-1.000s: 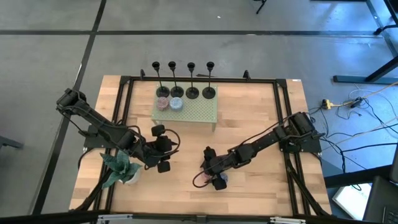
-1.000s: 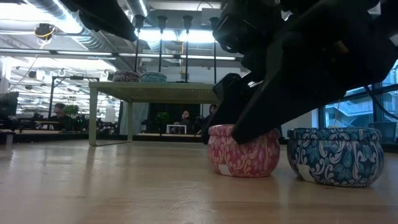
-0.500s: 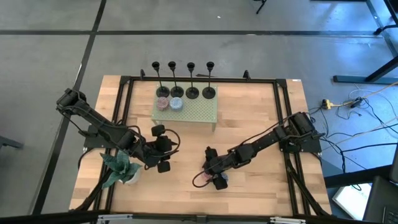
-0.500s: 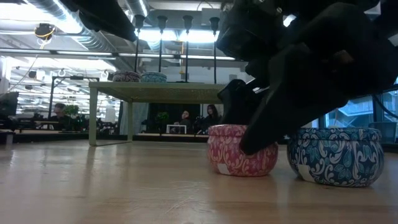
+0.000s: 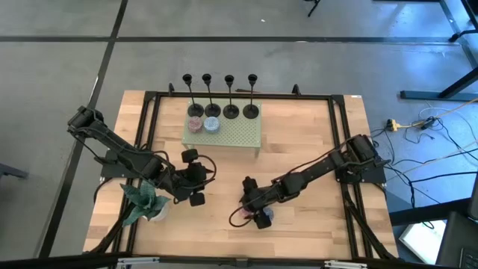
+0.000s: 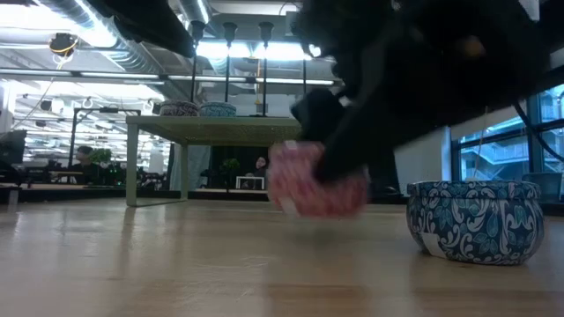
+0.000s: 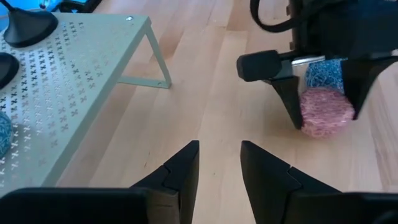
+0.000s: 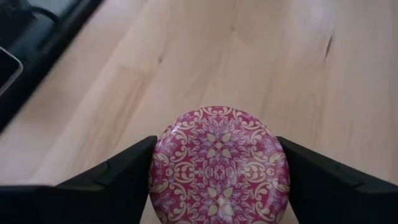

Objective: Pick & Place candle stick holders
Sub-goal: Align the pink scented candle with the light blue scented candle on the shelf, then align the blue scented candle with the pink scented candle on the shelf

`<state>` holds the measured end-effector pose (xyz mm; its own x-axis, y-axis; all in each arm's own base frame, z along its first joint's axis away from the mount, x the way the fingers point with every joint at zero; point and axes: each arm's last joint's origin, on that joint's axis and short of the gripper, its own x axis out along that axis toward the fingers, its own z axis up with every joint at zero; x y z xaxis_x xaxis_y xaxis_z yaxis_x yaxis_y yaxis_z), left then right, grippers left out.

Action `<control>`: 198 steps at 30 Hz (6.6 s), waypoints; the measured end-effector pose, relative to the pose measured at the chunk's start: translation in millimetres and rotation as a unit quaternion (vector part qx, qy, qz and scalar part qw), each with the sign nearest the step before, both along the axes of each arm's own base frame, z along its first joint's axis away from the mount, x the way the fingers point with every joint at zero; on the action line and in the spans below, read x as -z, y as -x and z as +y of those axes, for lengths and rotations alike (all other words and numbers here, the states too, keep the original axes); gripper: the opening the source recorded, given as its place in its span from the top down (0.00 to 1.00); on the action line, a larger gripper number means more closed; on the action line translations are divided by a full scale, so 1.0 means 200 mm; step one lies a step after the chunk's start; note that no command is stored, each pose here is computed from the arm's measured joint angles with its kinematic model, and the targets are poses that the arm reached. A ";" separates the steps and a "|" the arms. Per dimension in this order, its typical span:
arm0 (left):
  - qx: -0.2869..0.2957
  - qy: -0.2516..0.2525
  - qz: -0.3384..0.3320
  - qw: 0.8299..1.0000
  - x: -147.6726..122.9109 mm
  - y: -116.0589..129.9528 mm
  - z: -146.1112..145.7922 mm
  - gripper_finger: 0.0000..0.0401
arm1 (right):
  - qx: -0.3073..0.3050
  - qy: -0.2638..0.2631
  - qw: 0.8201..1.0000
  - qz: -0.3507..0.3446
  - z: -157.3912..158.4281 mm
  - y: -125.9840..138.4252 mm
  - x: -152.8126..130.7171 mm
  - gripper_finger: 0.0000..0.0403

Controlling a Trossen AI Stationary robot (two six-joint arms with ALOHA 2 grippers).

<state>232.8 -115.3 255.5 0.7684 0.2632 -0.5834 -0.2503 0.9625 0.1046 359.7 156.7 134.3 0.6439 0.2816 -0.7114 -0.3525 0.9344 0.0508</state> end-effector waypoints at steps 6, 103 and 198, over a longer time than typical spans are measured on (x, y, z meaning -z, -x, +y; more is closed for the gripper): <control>0.005 -0.006 0.002 1.000 0.00 0.00 0.00 0.73 | -0.009 0.040 0.998 0.043 -0.03 -0.08 -0.14 0.27; -0.009 -0.005 0.001 1.000 0.00 0.00 0.00 0.76 | 0.124 0.194 0.973 -0.020 -1.06 -0.37 -0.75 0.15; -0.035 0.002 -0.026 0.999 -0.01 -0.01 0.01 0.76 | 0.030 -0.100 0.991 -0.080 0.00 0.55 -0.50 0.92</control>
<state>233.9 -114.0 257.6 0.7775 0.3146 -0.5446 -0.3218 0.9430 0.0853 250.4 156.5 234.2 0.7632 0.3647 -0.5334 -0.3159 0.9307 0.1844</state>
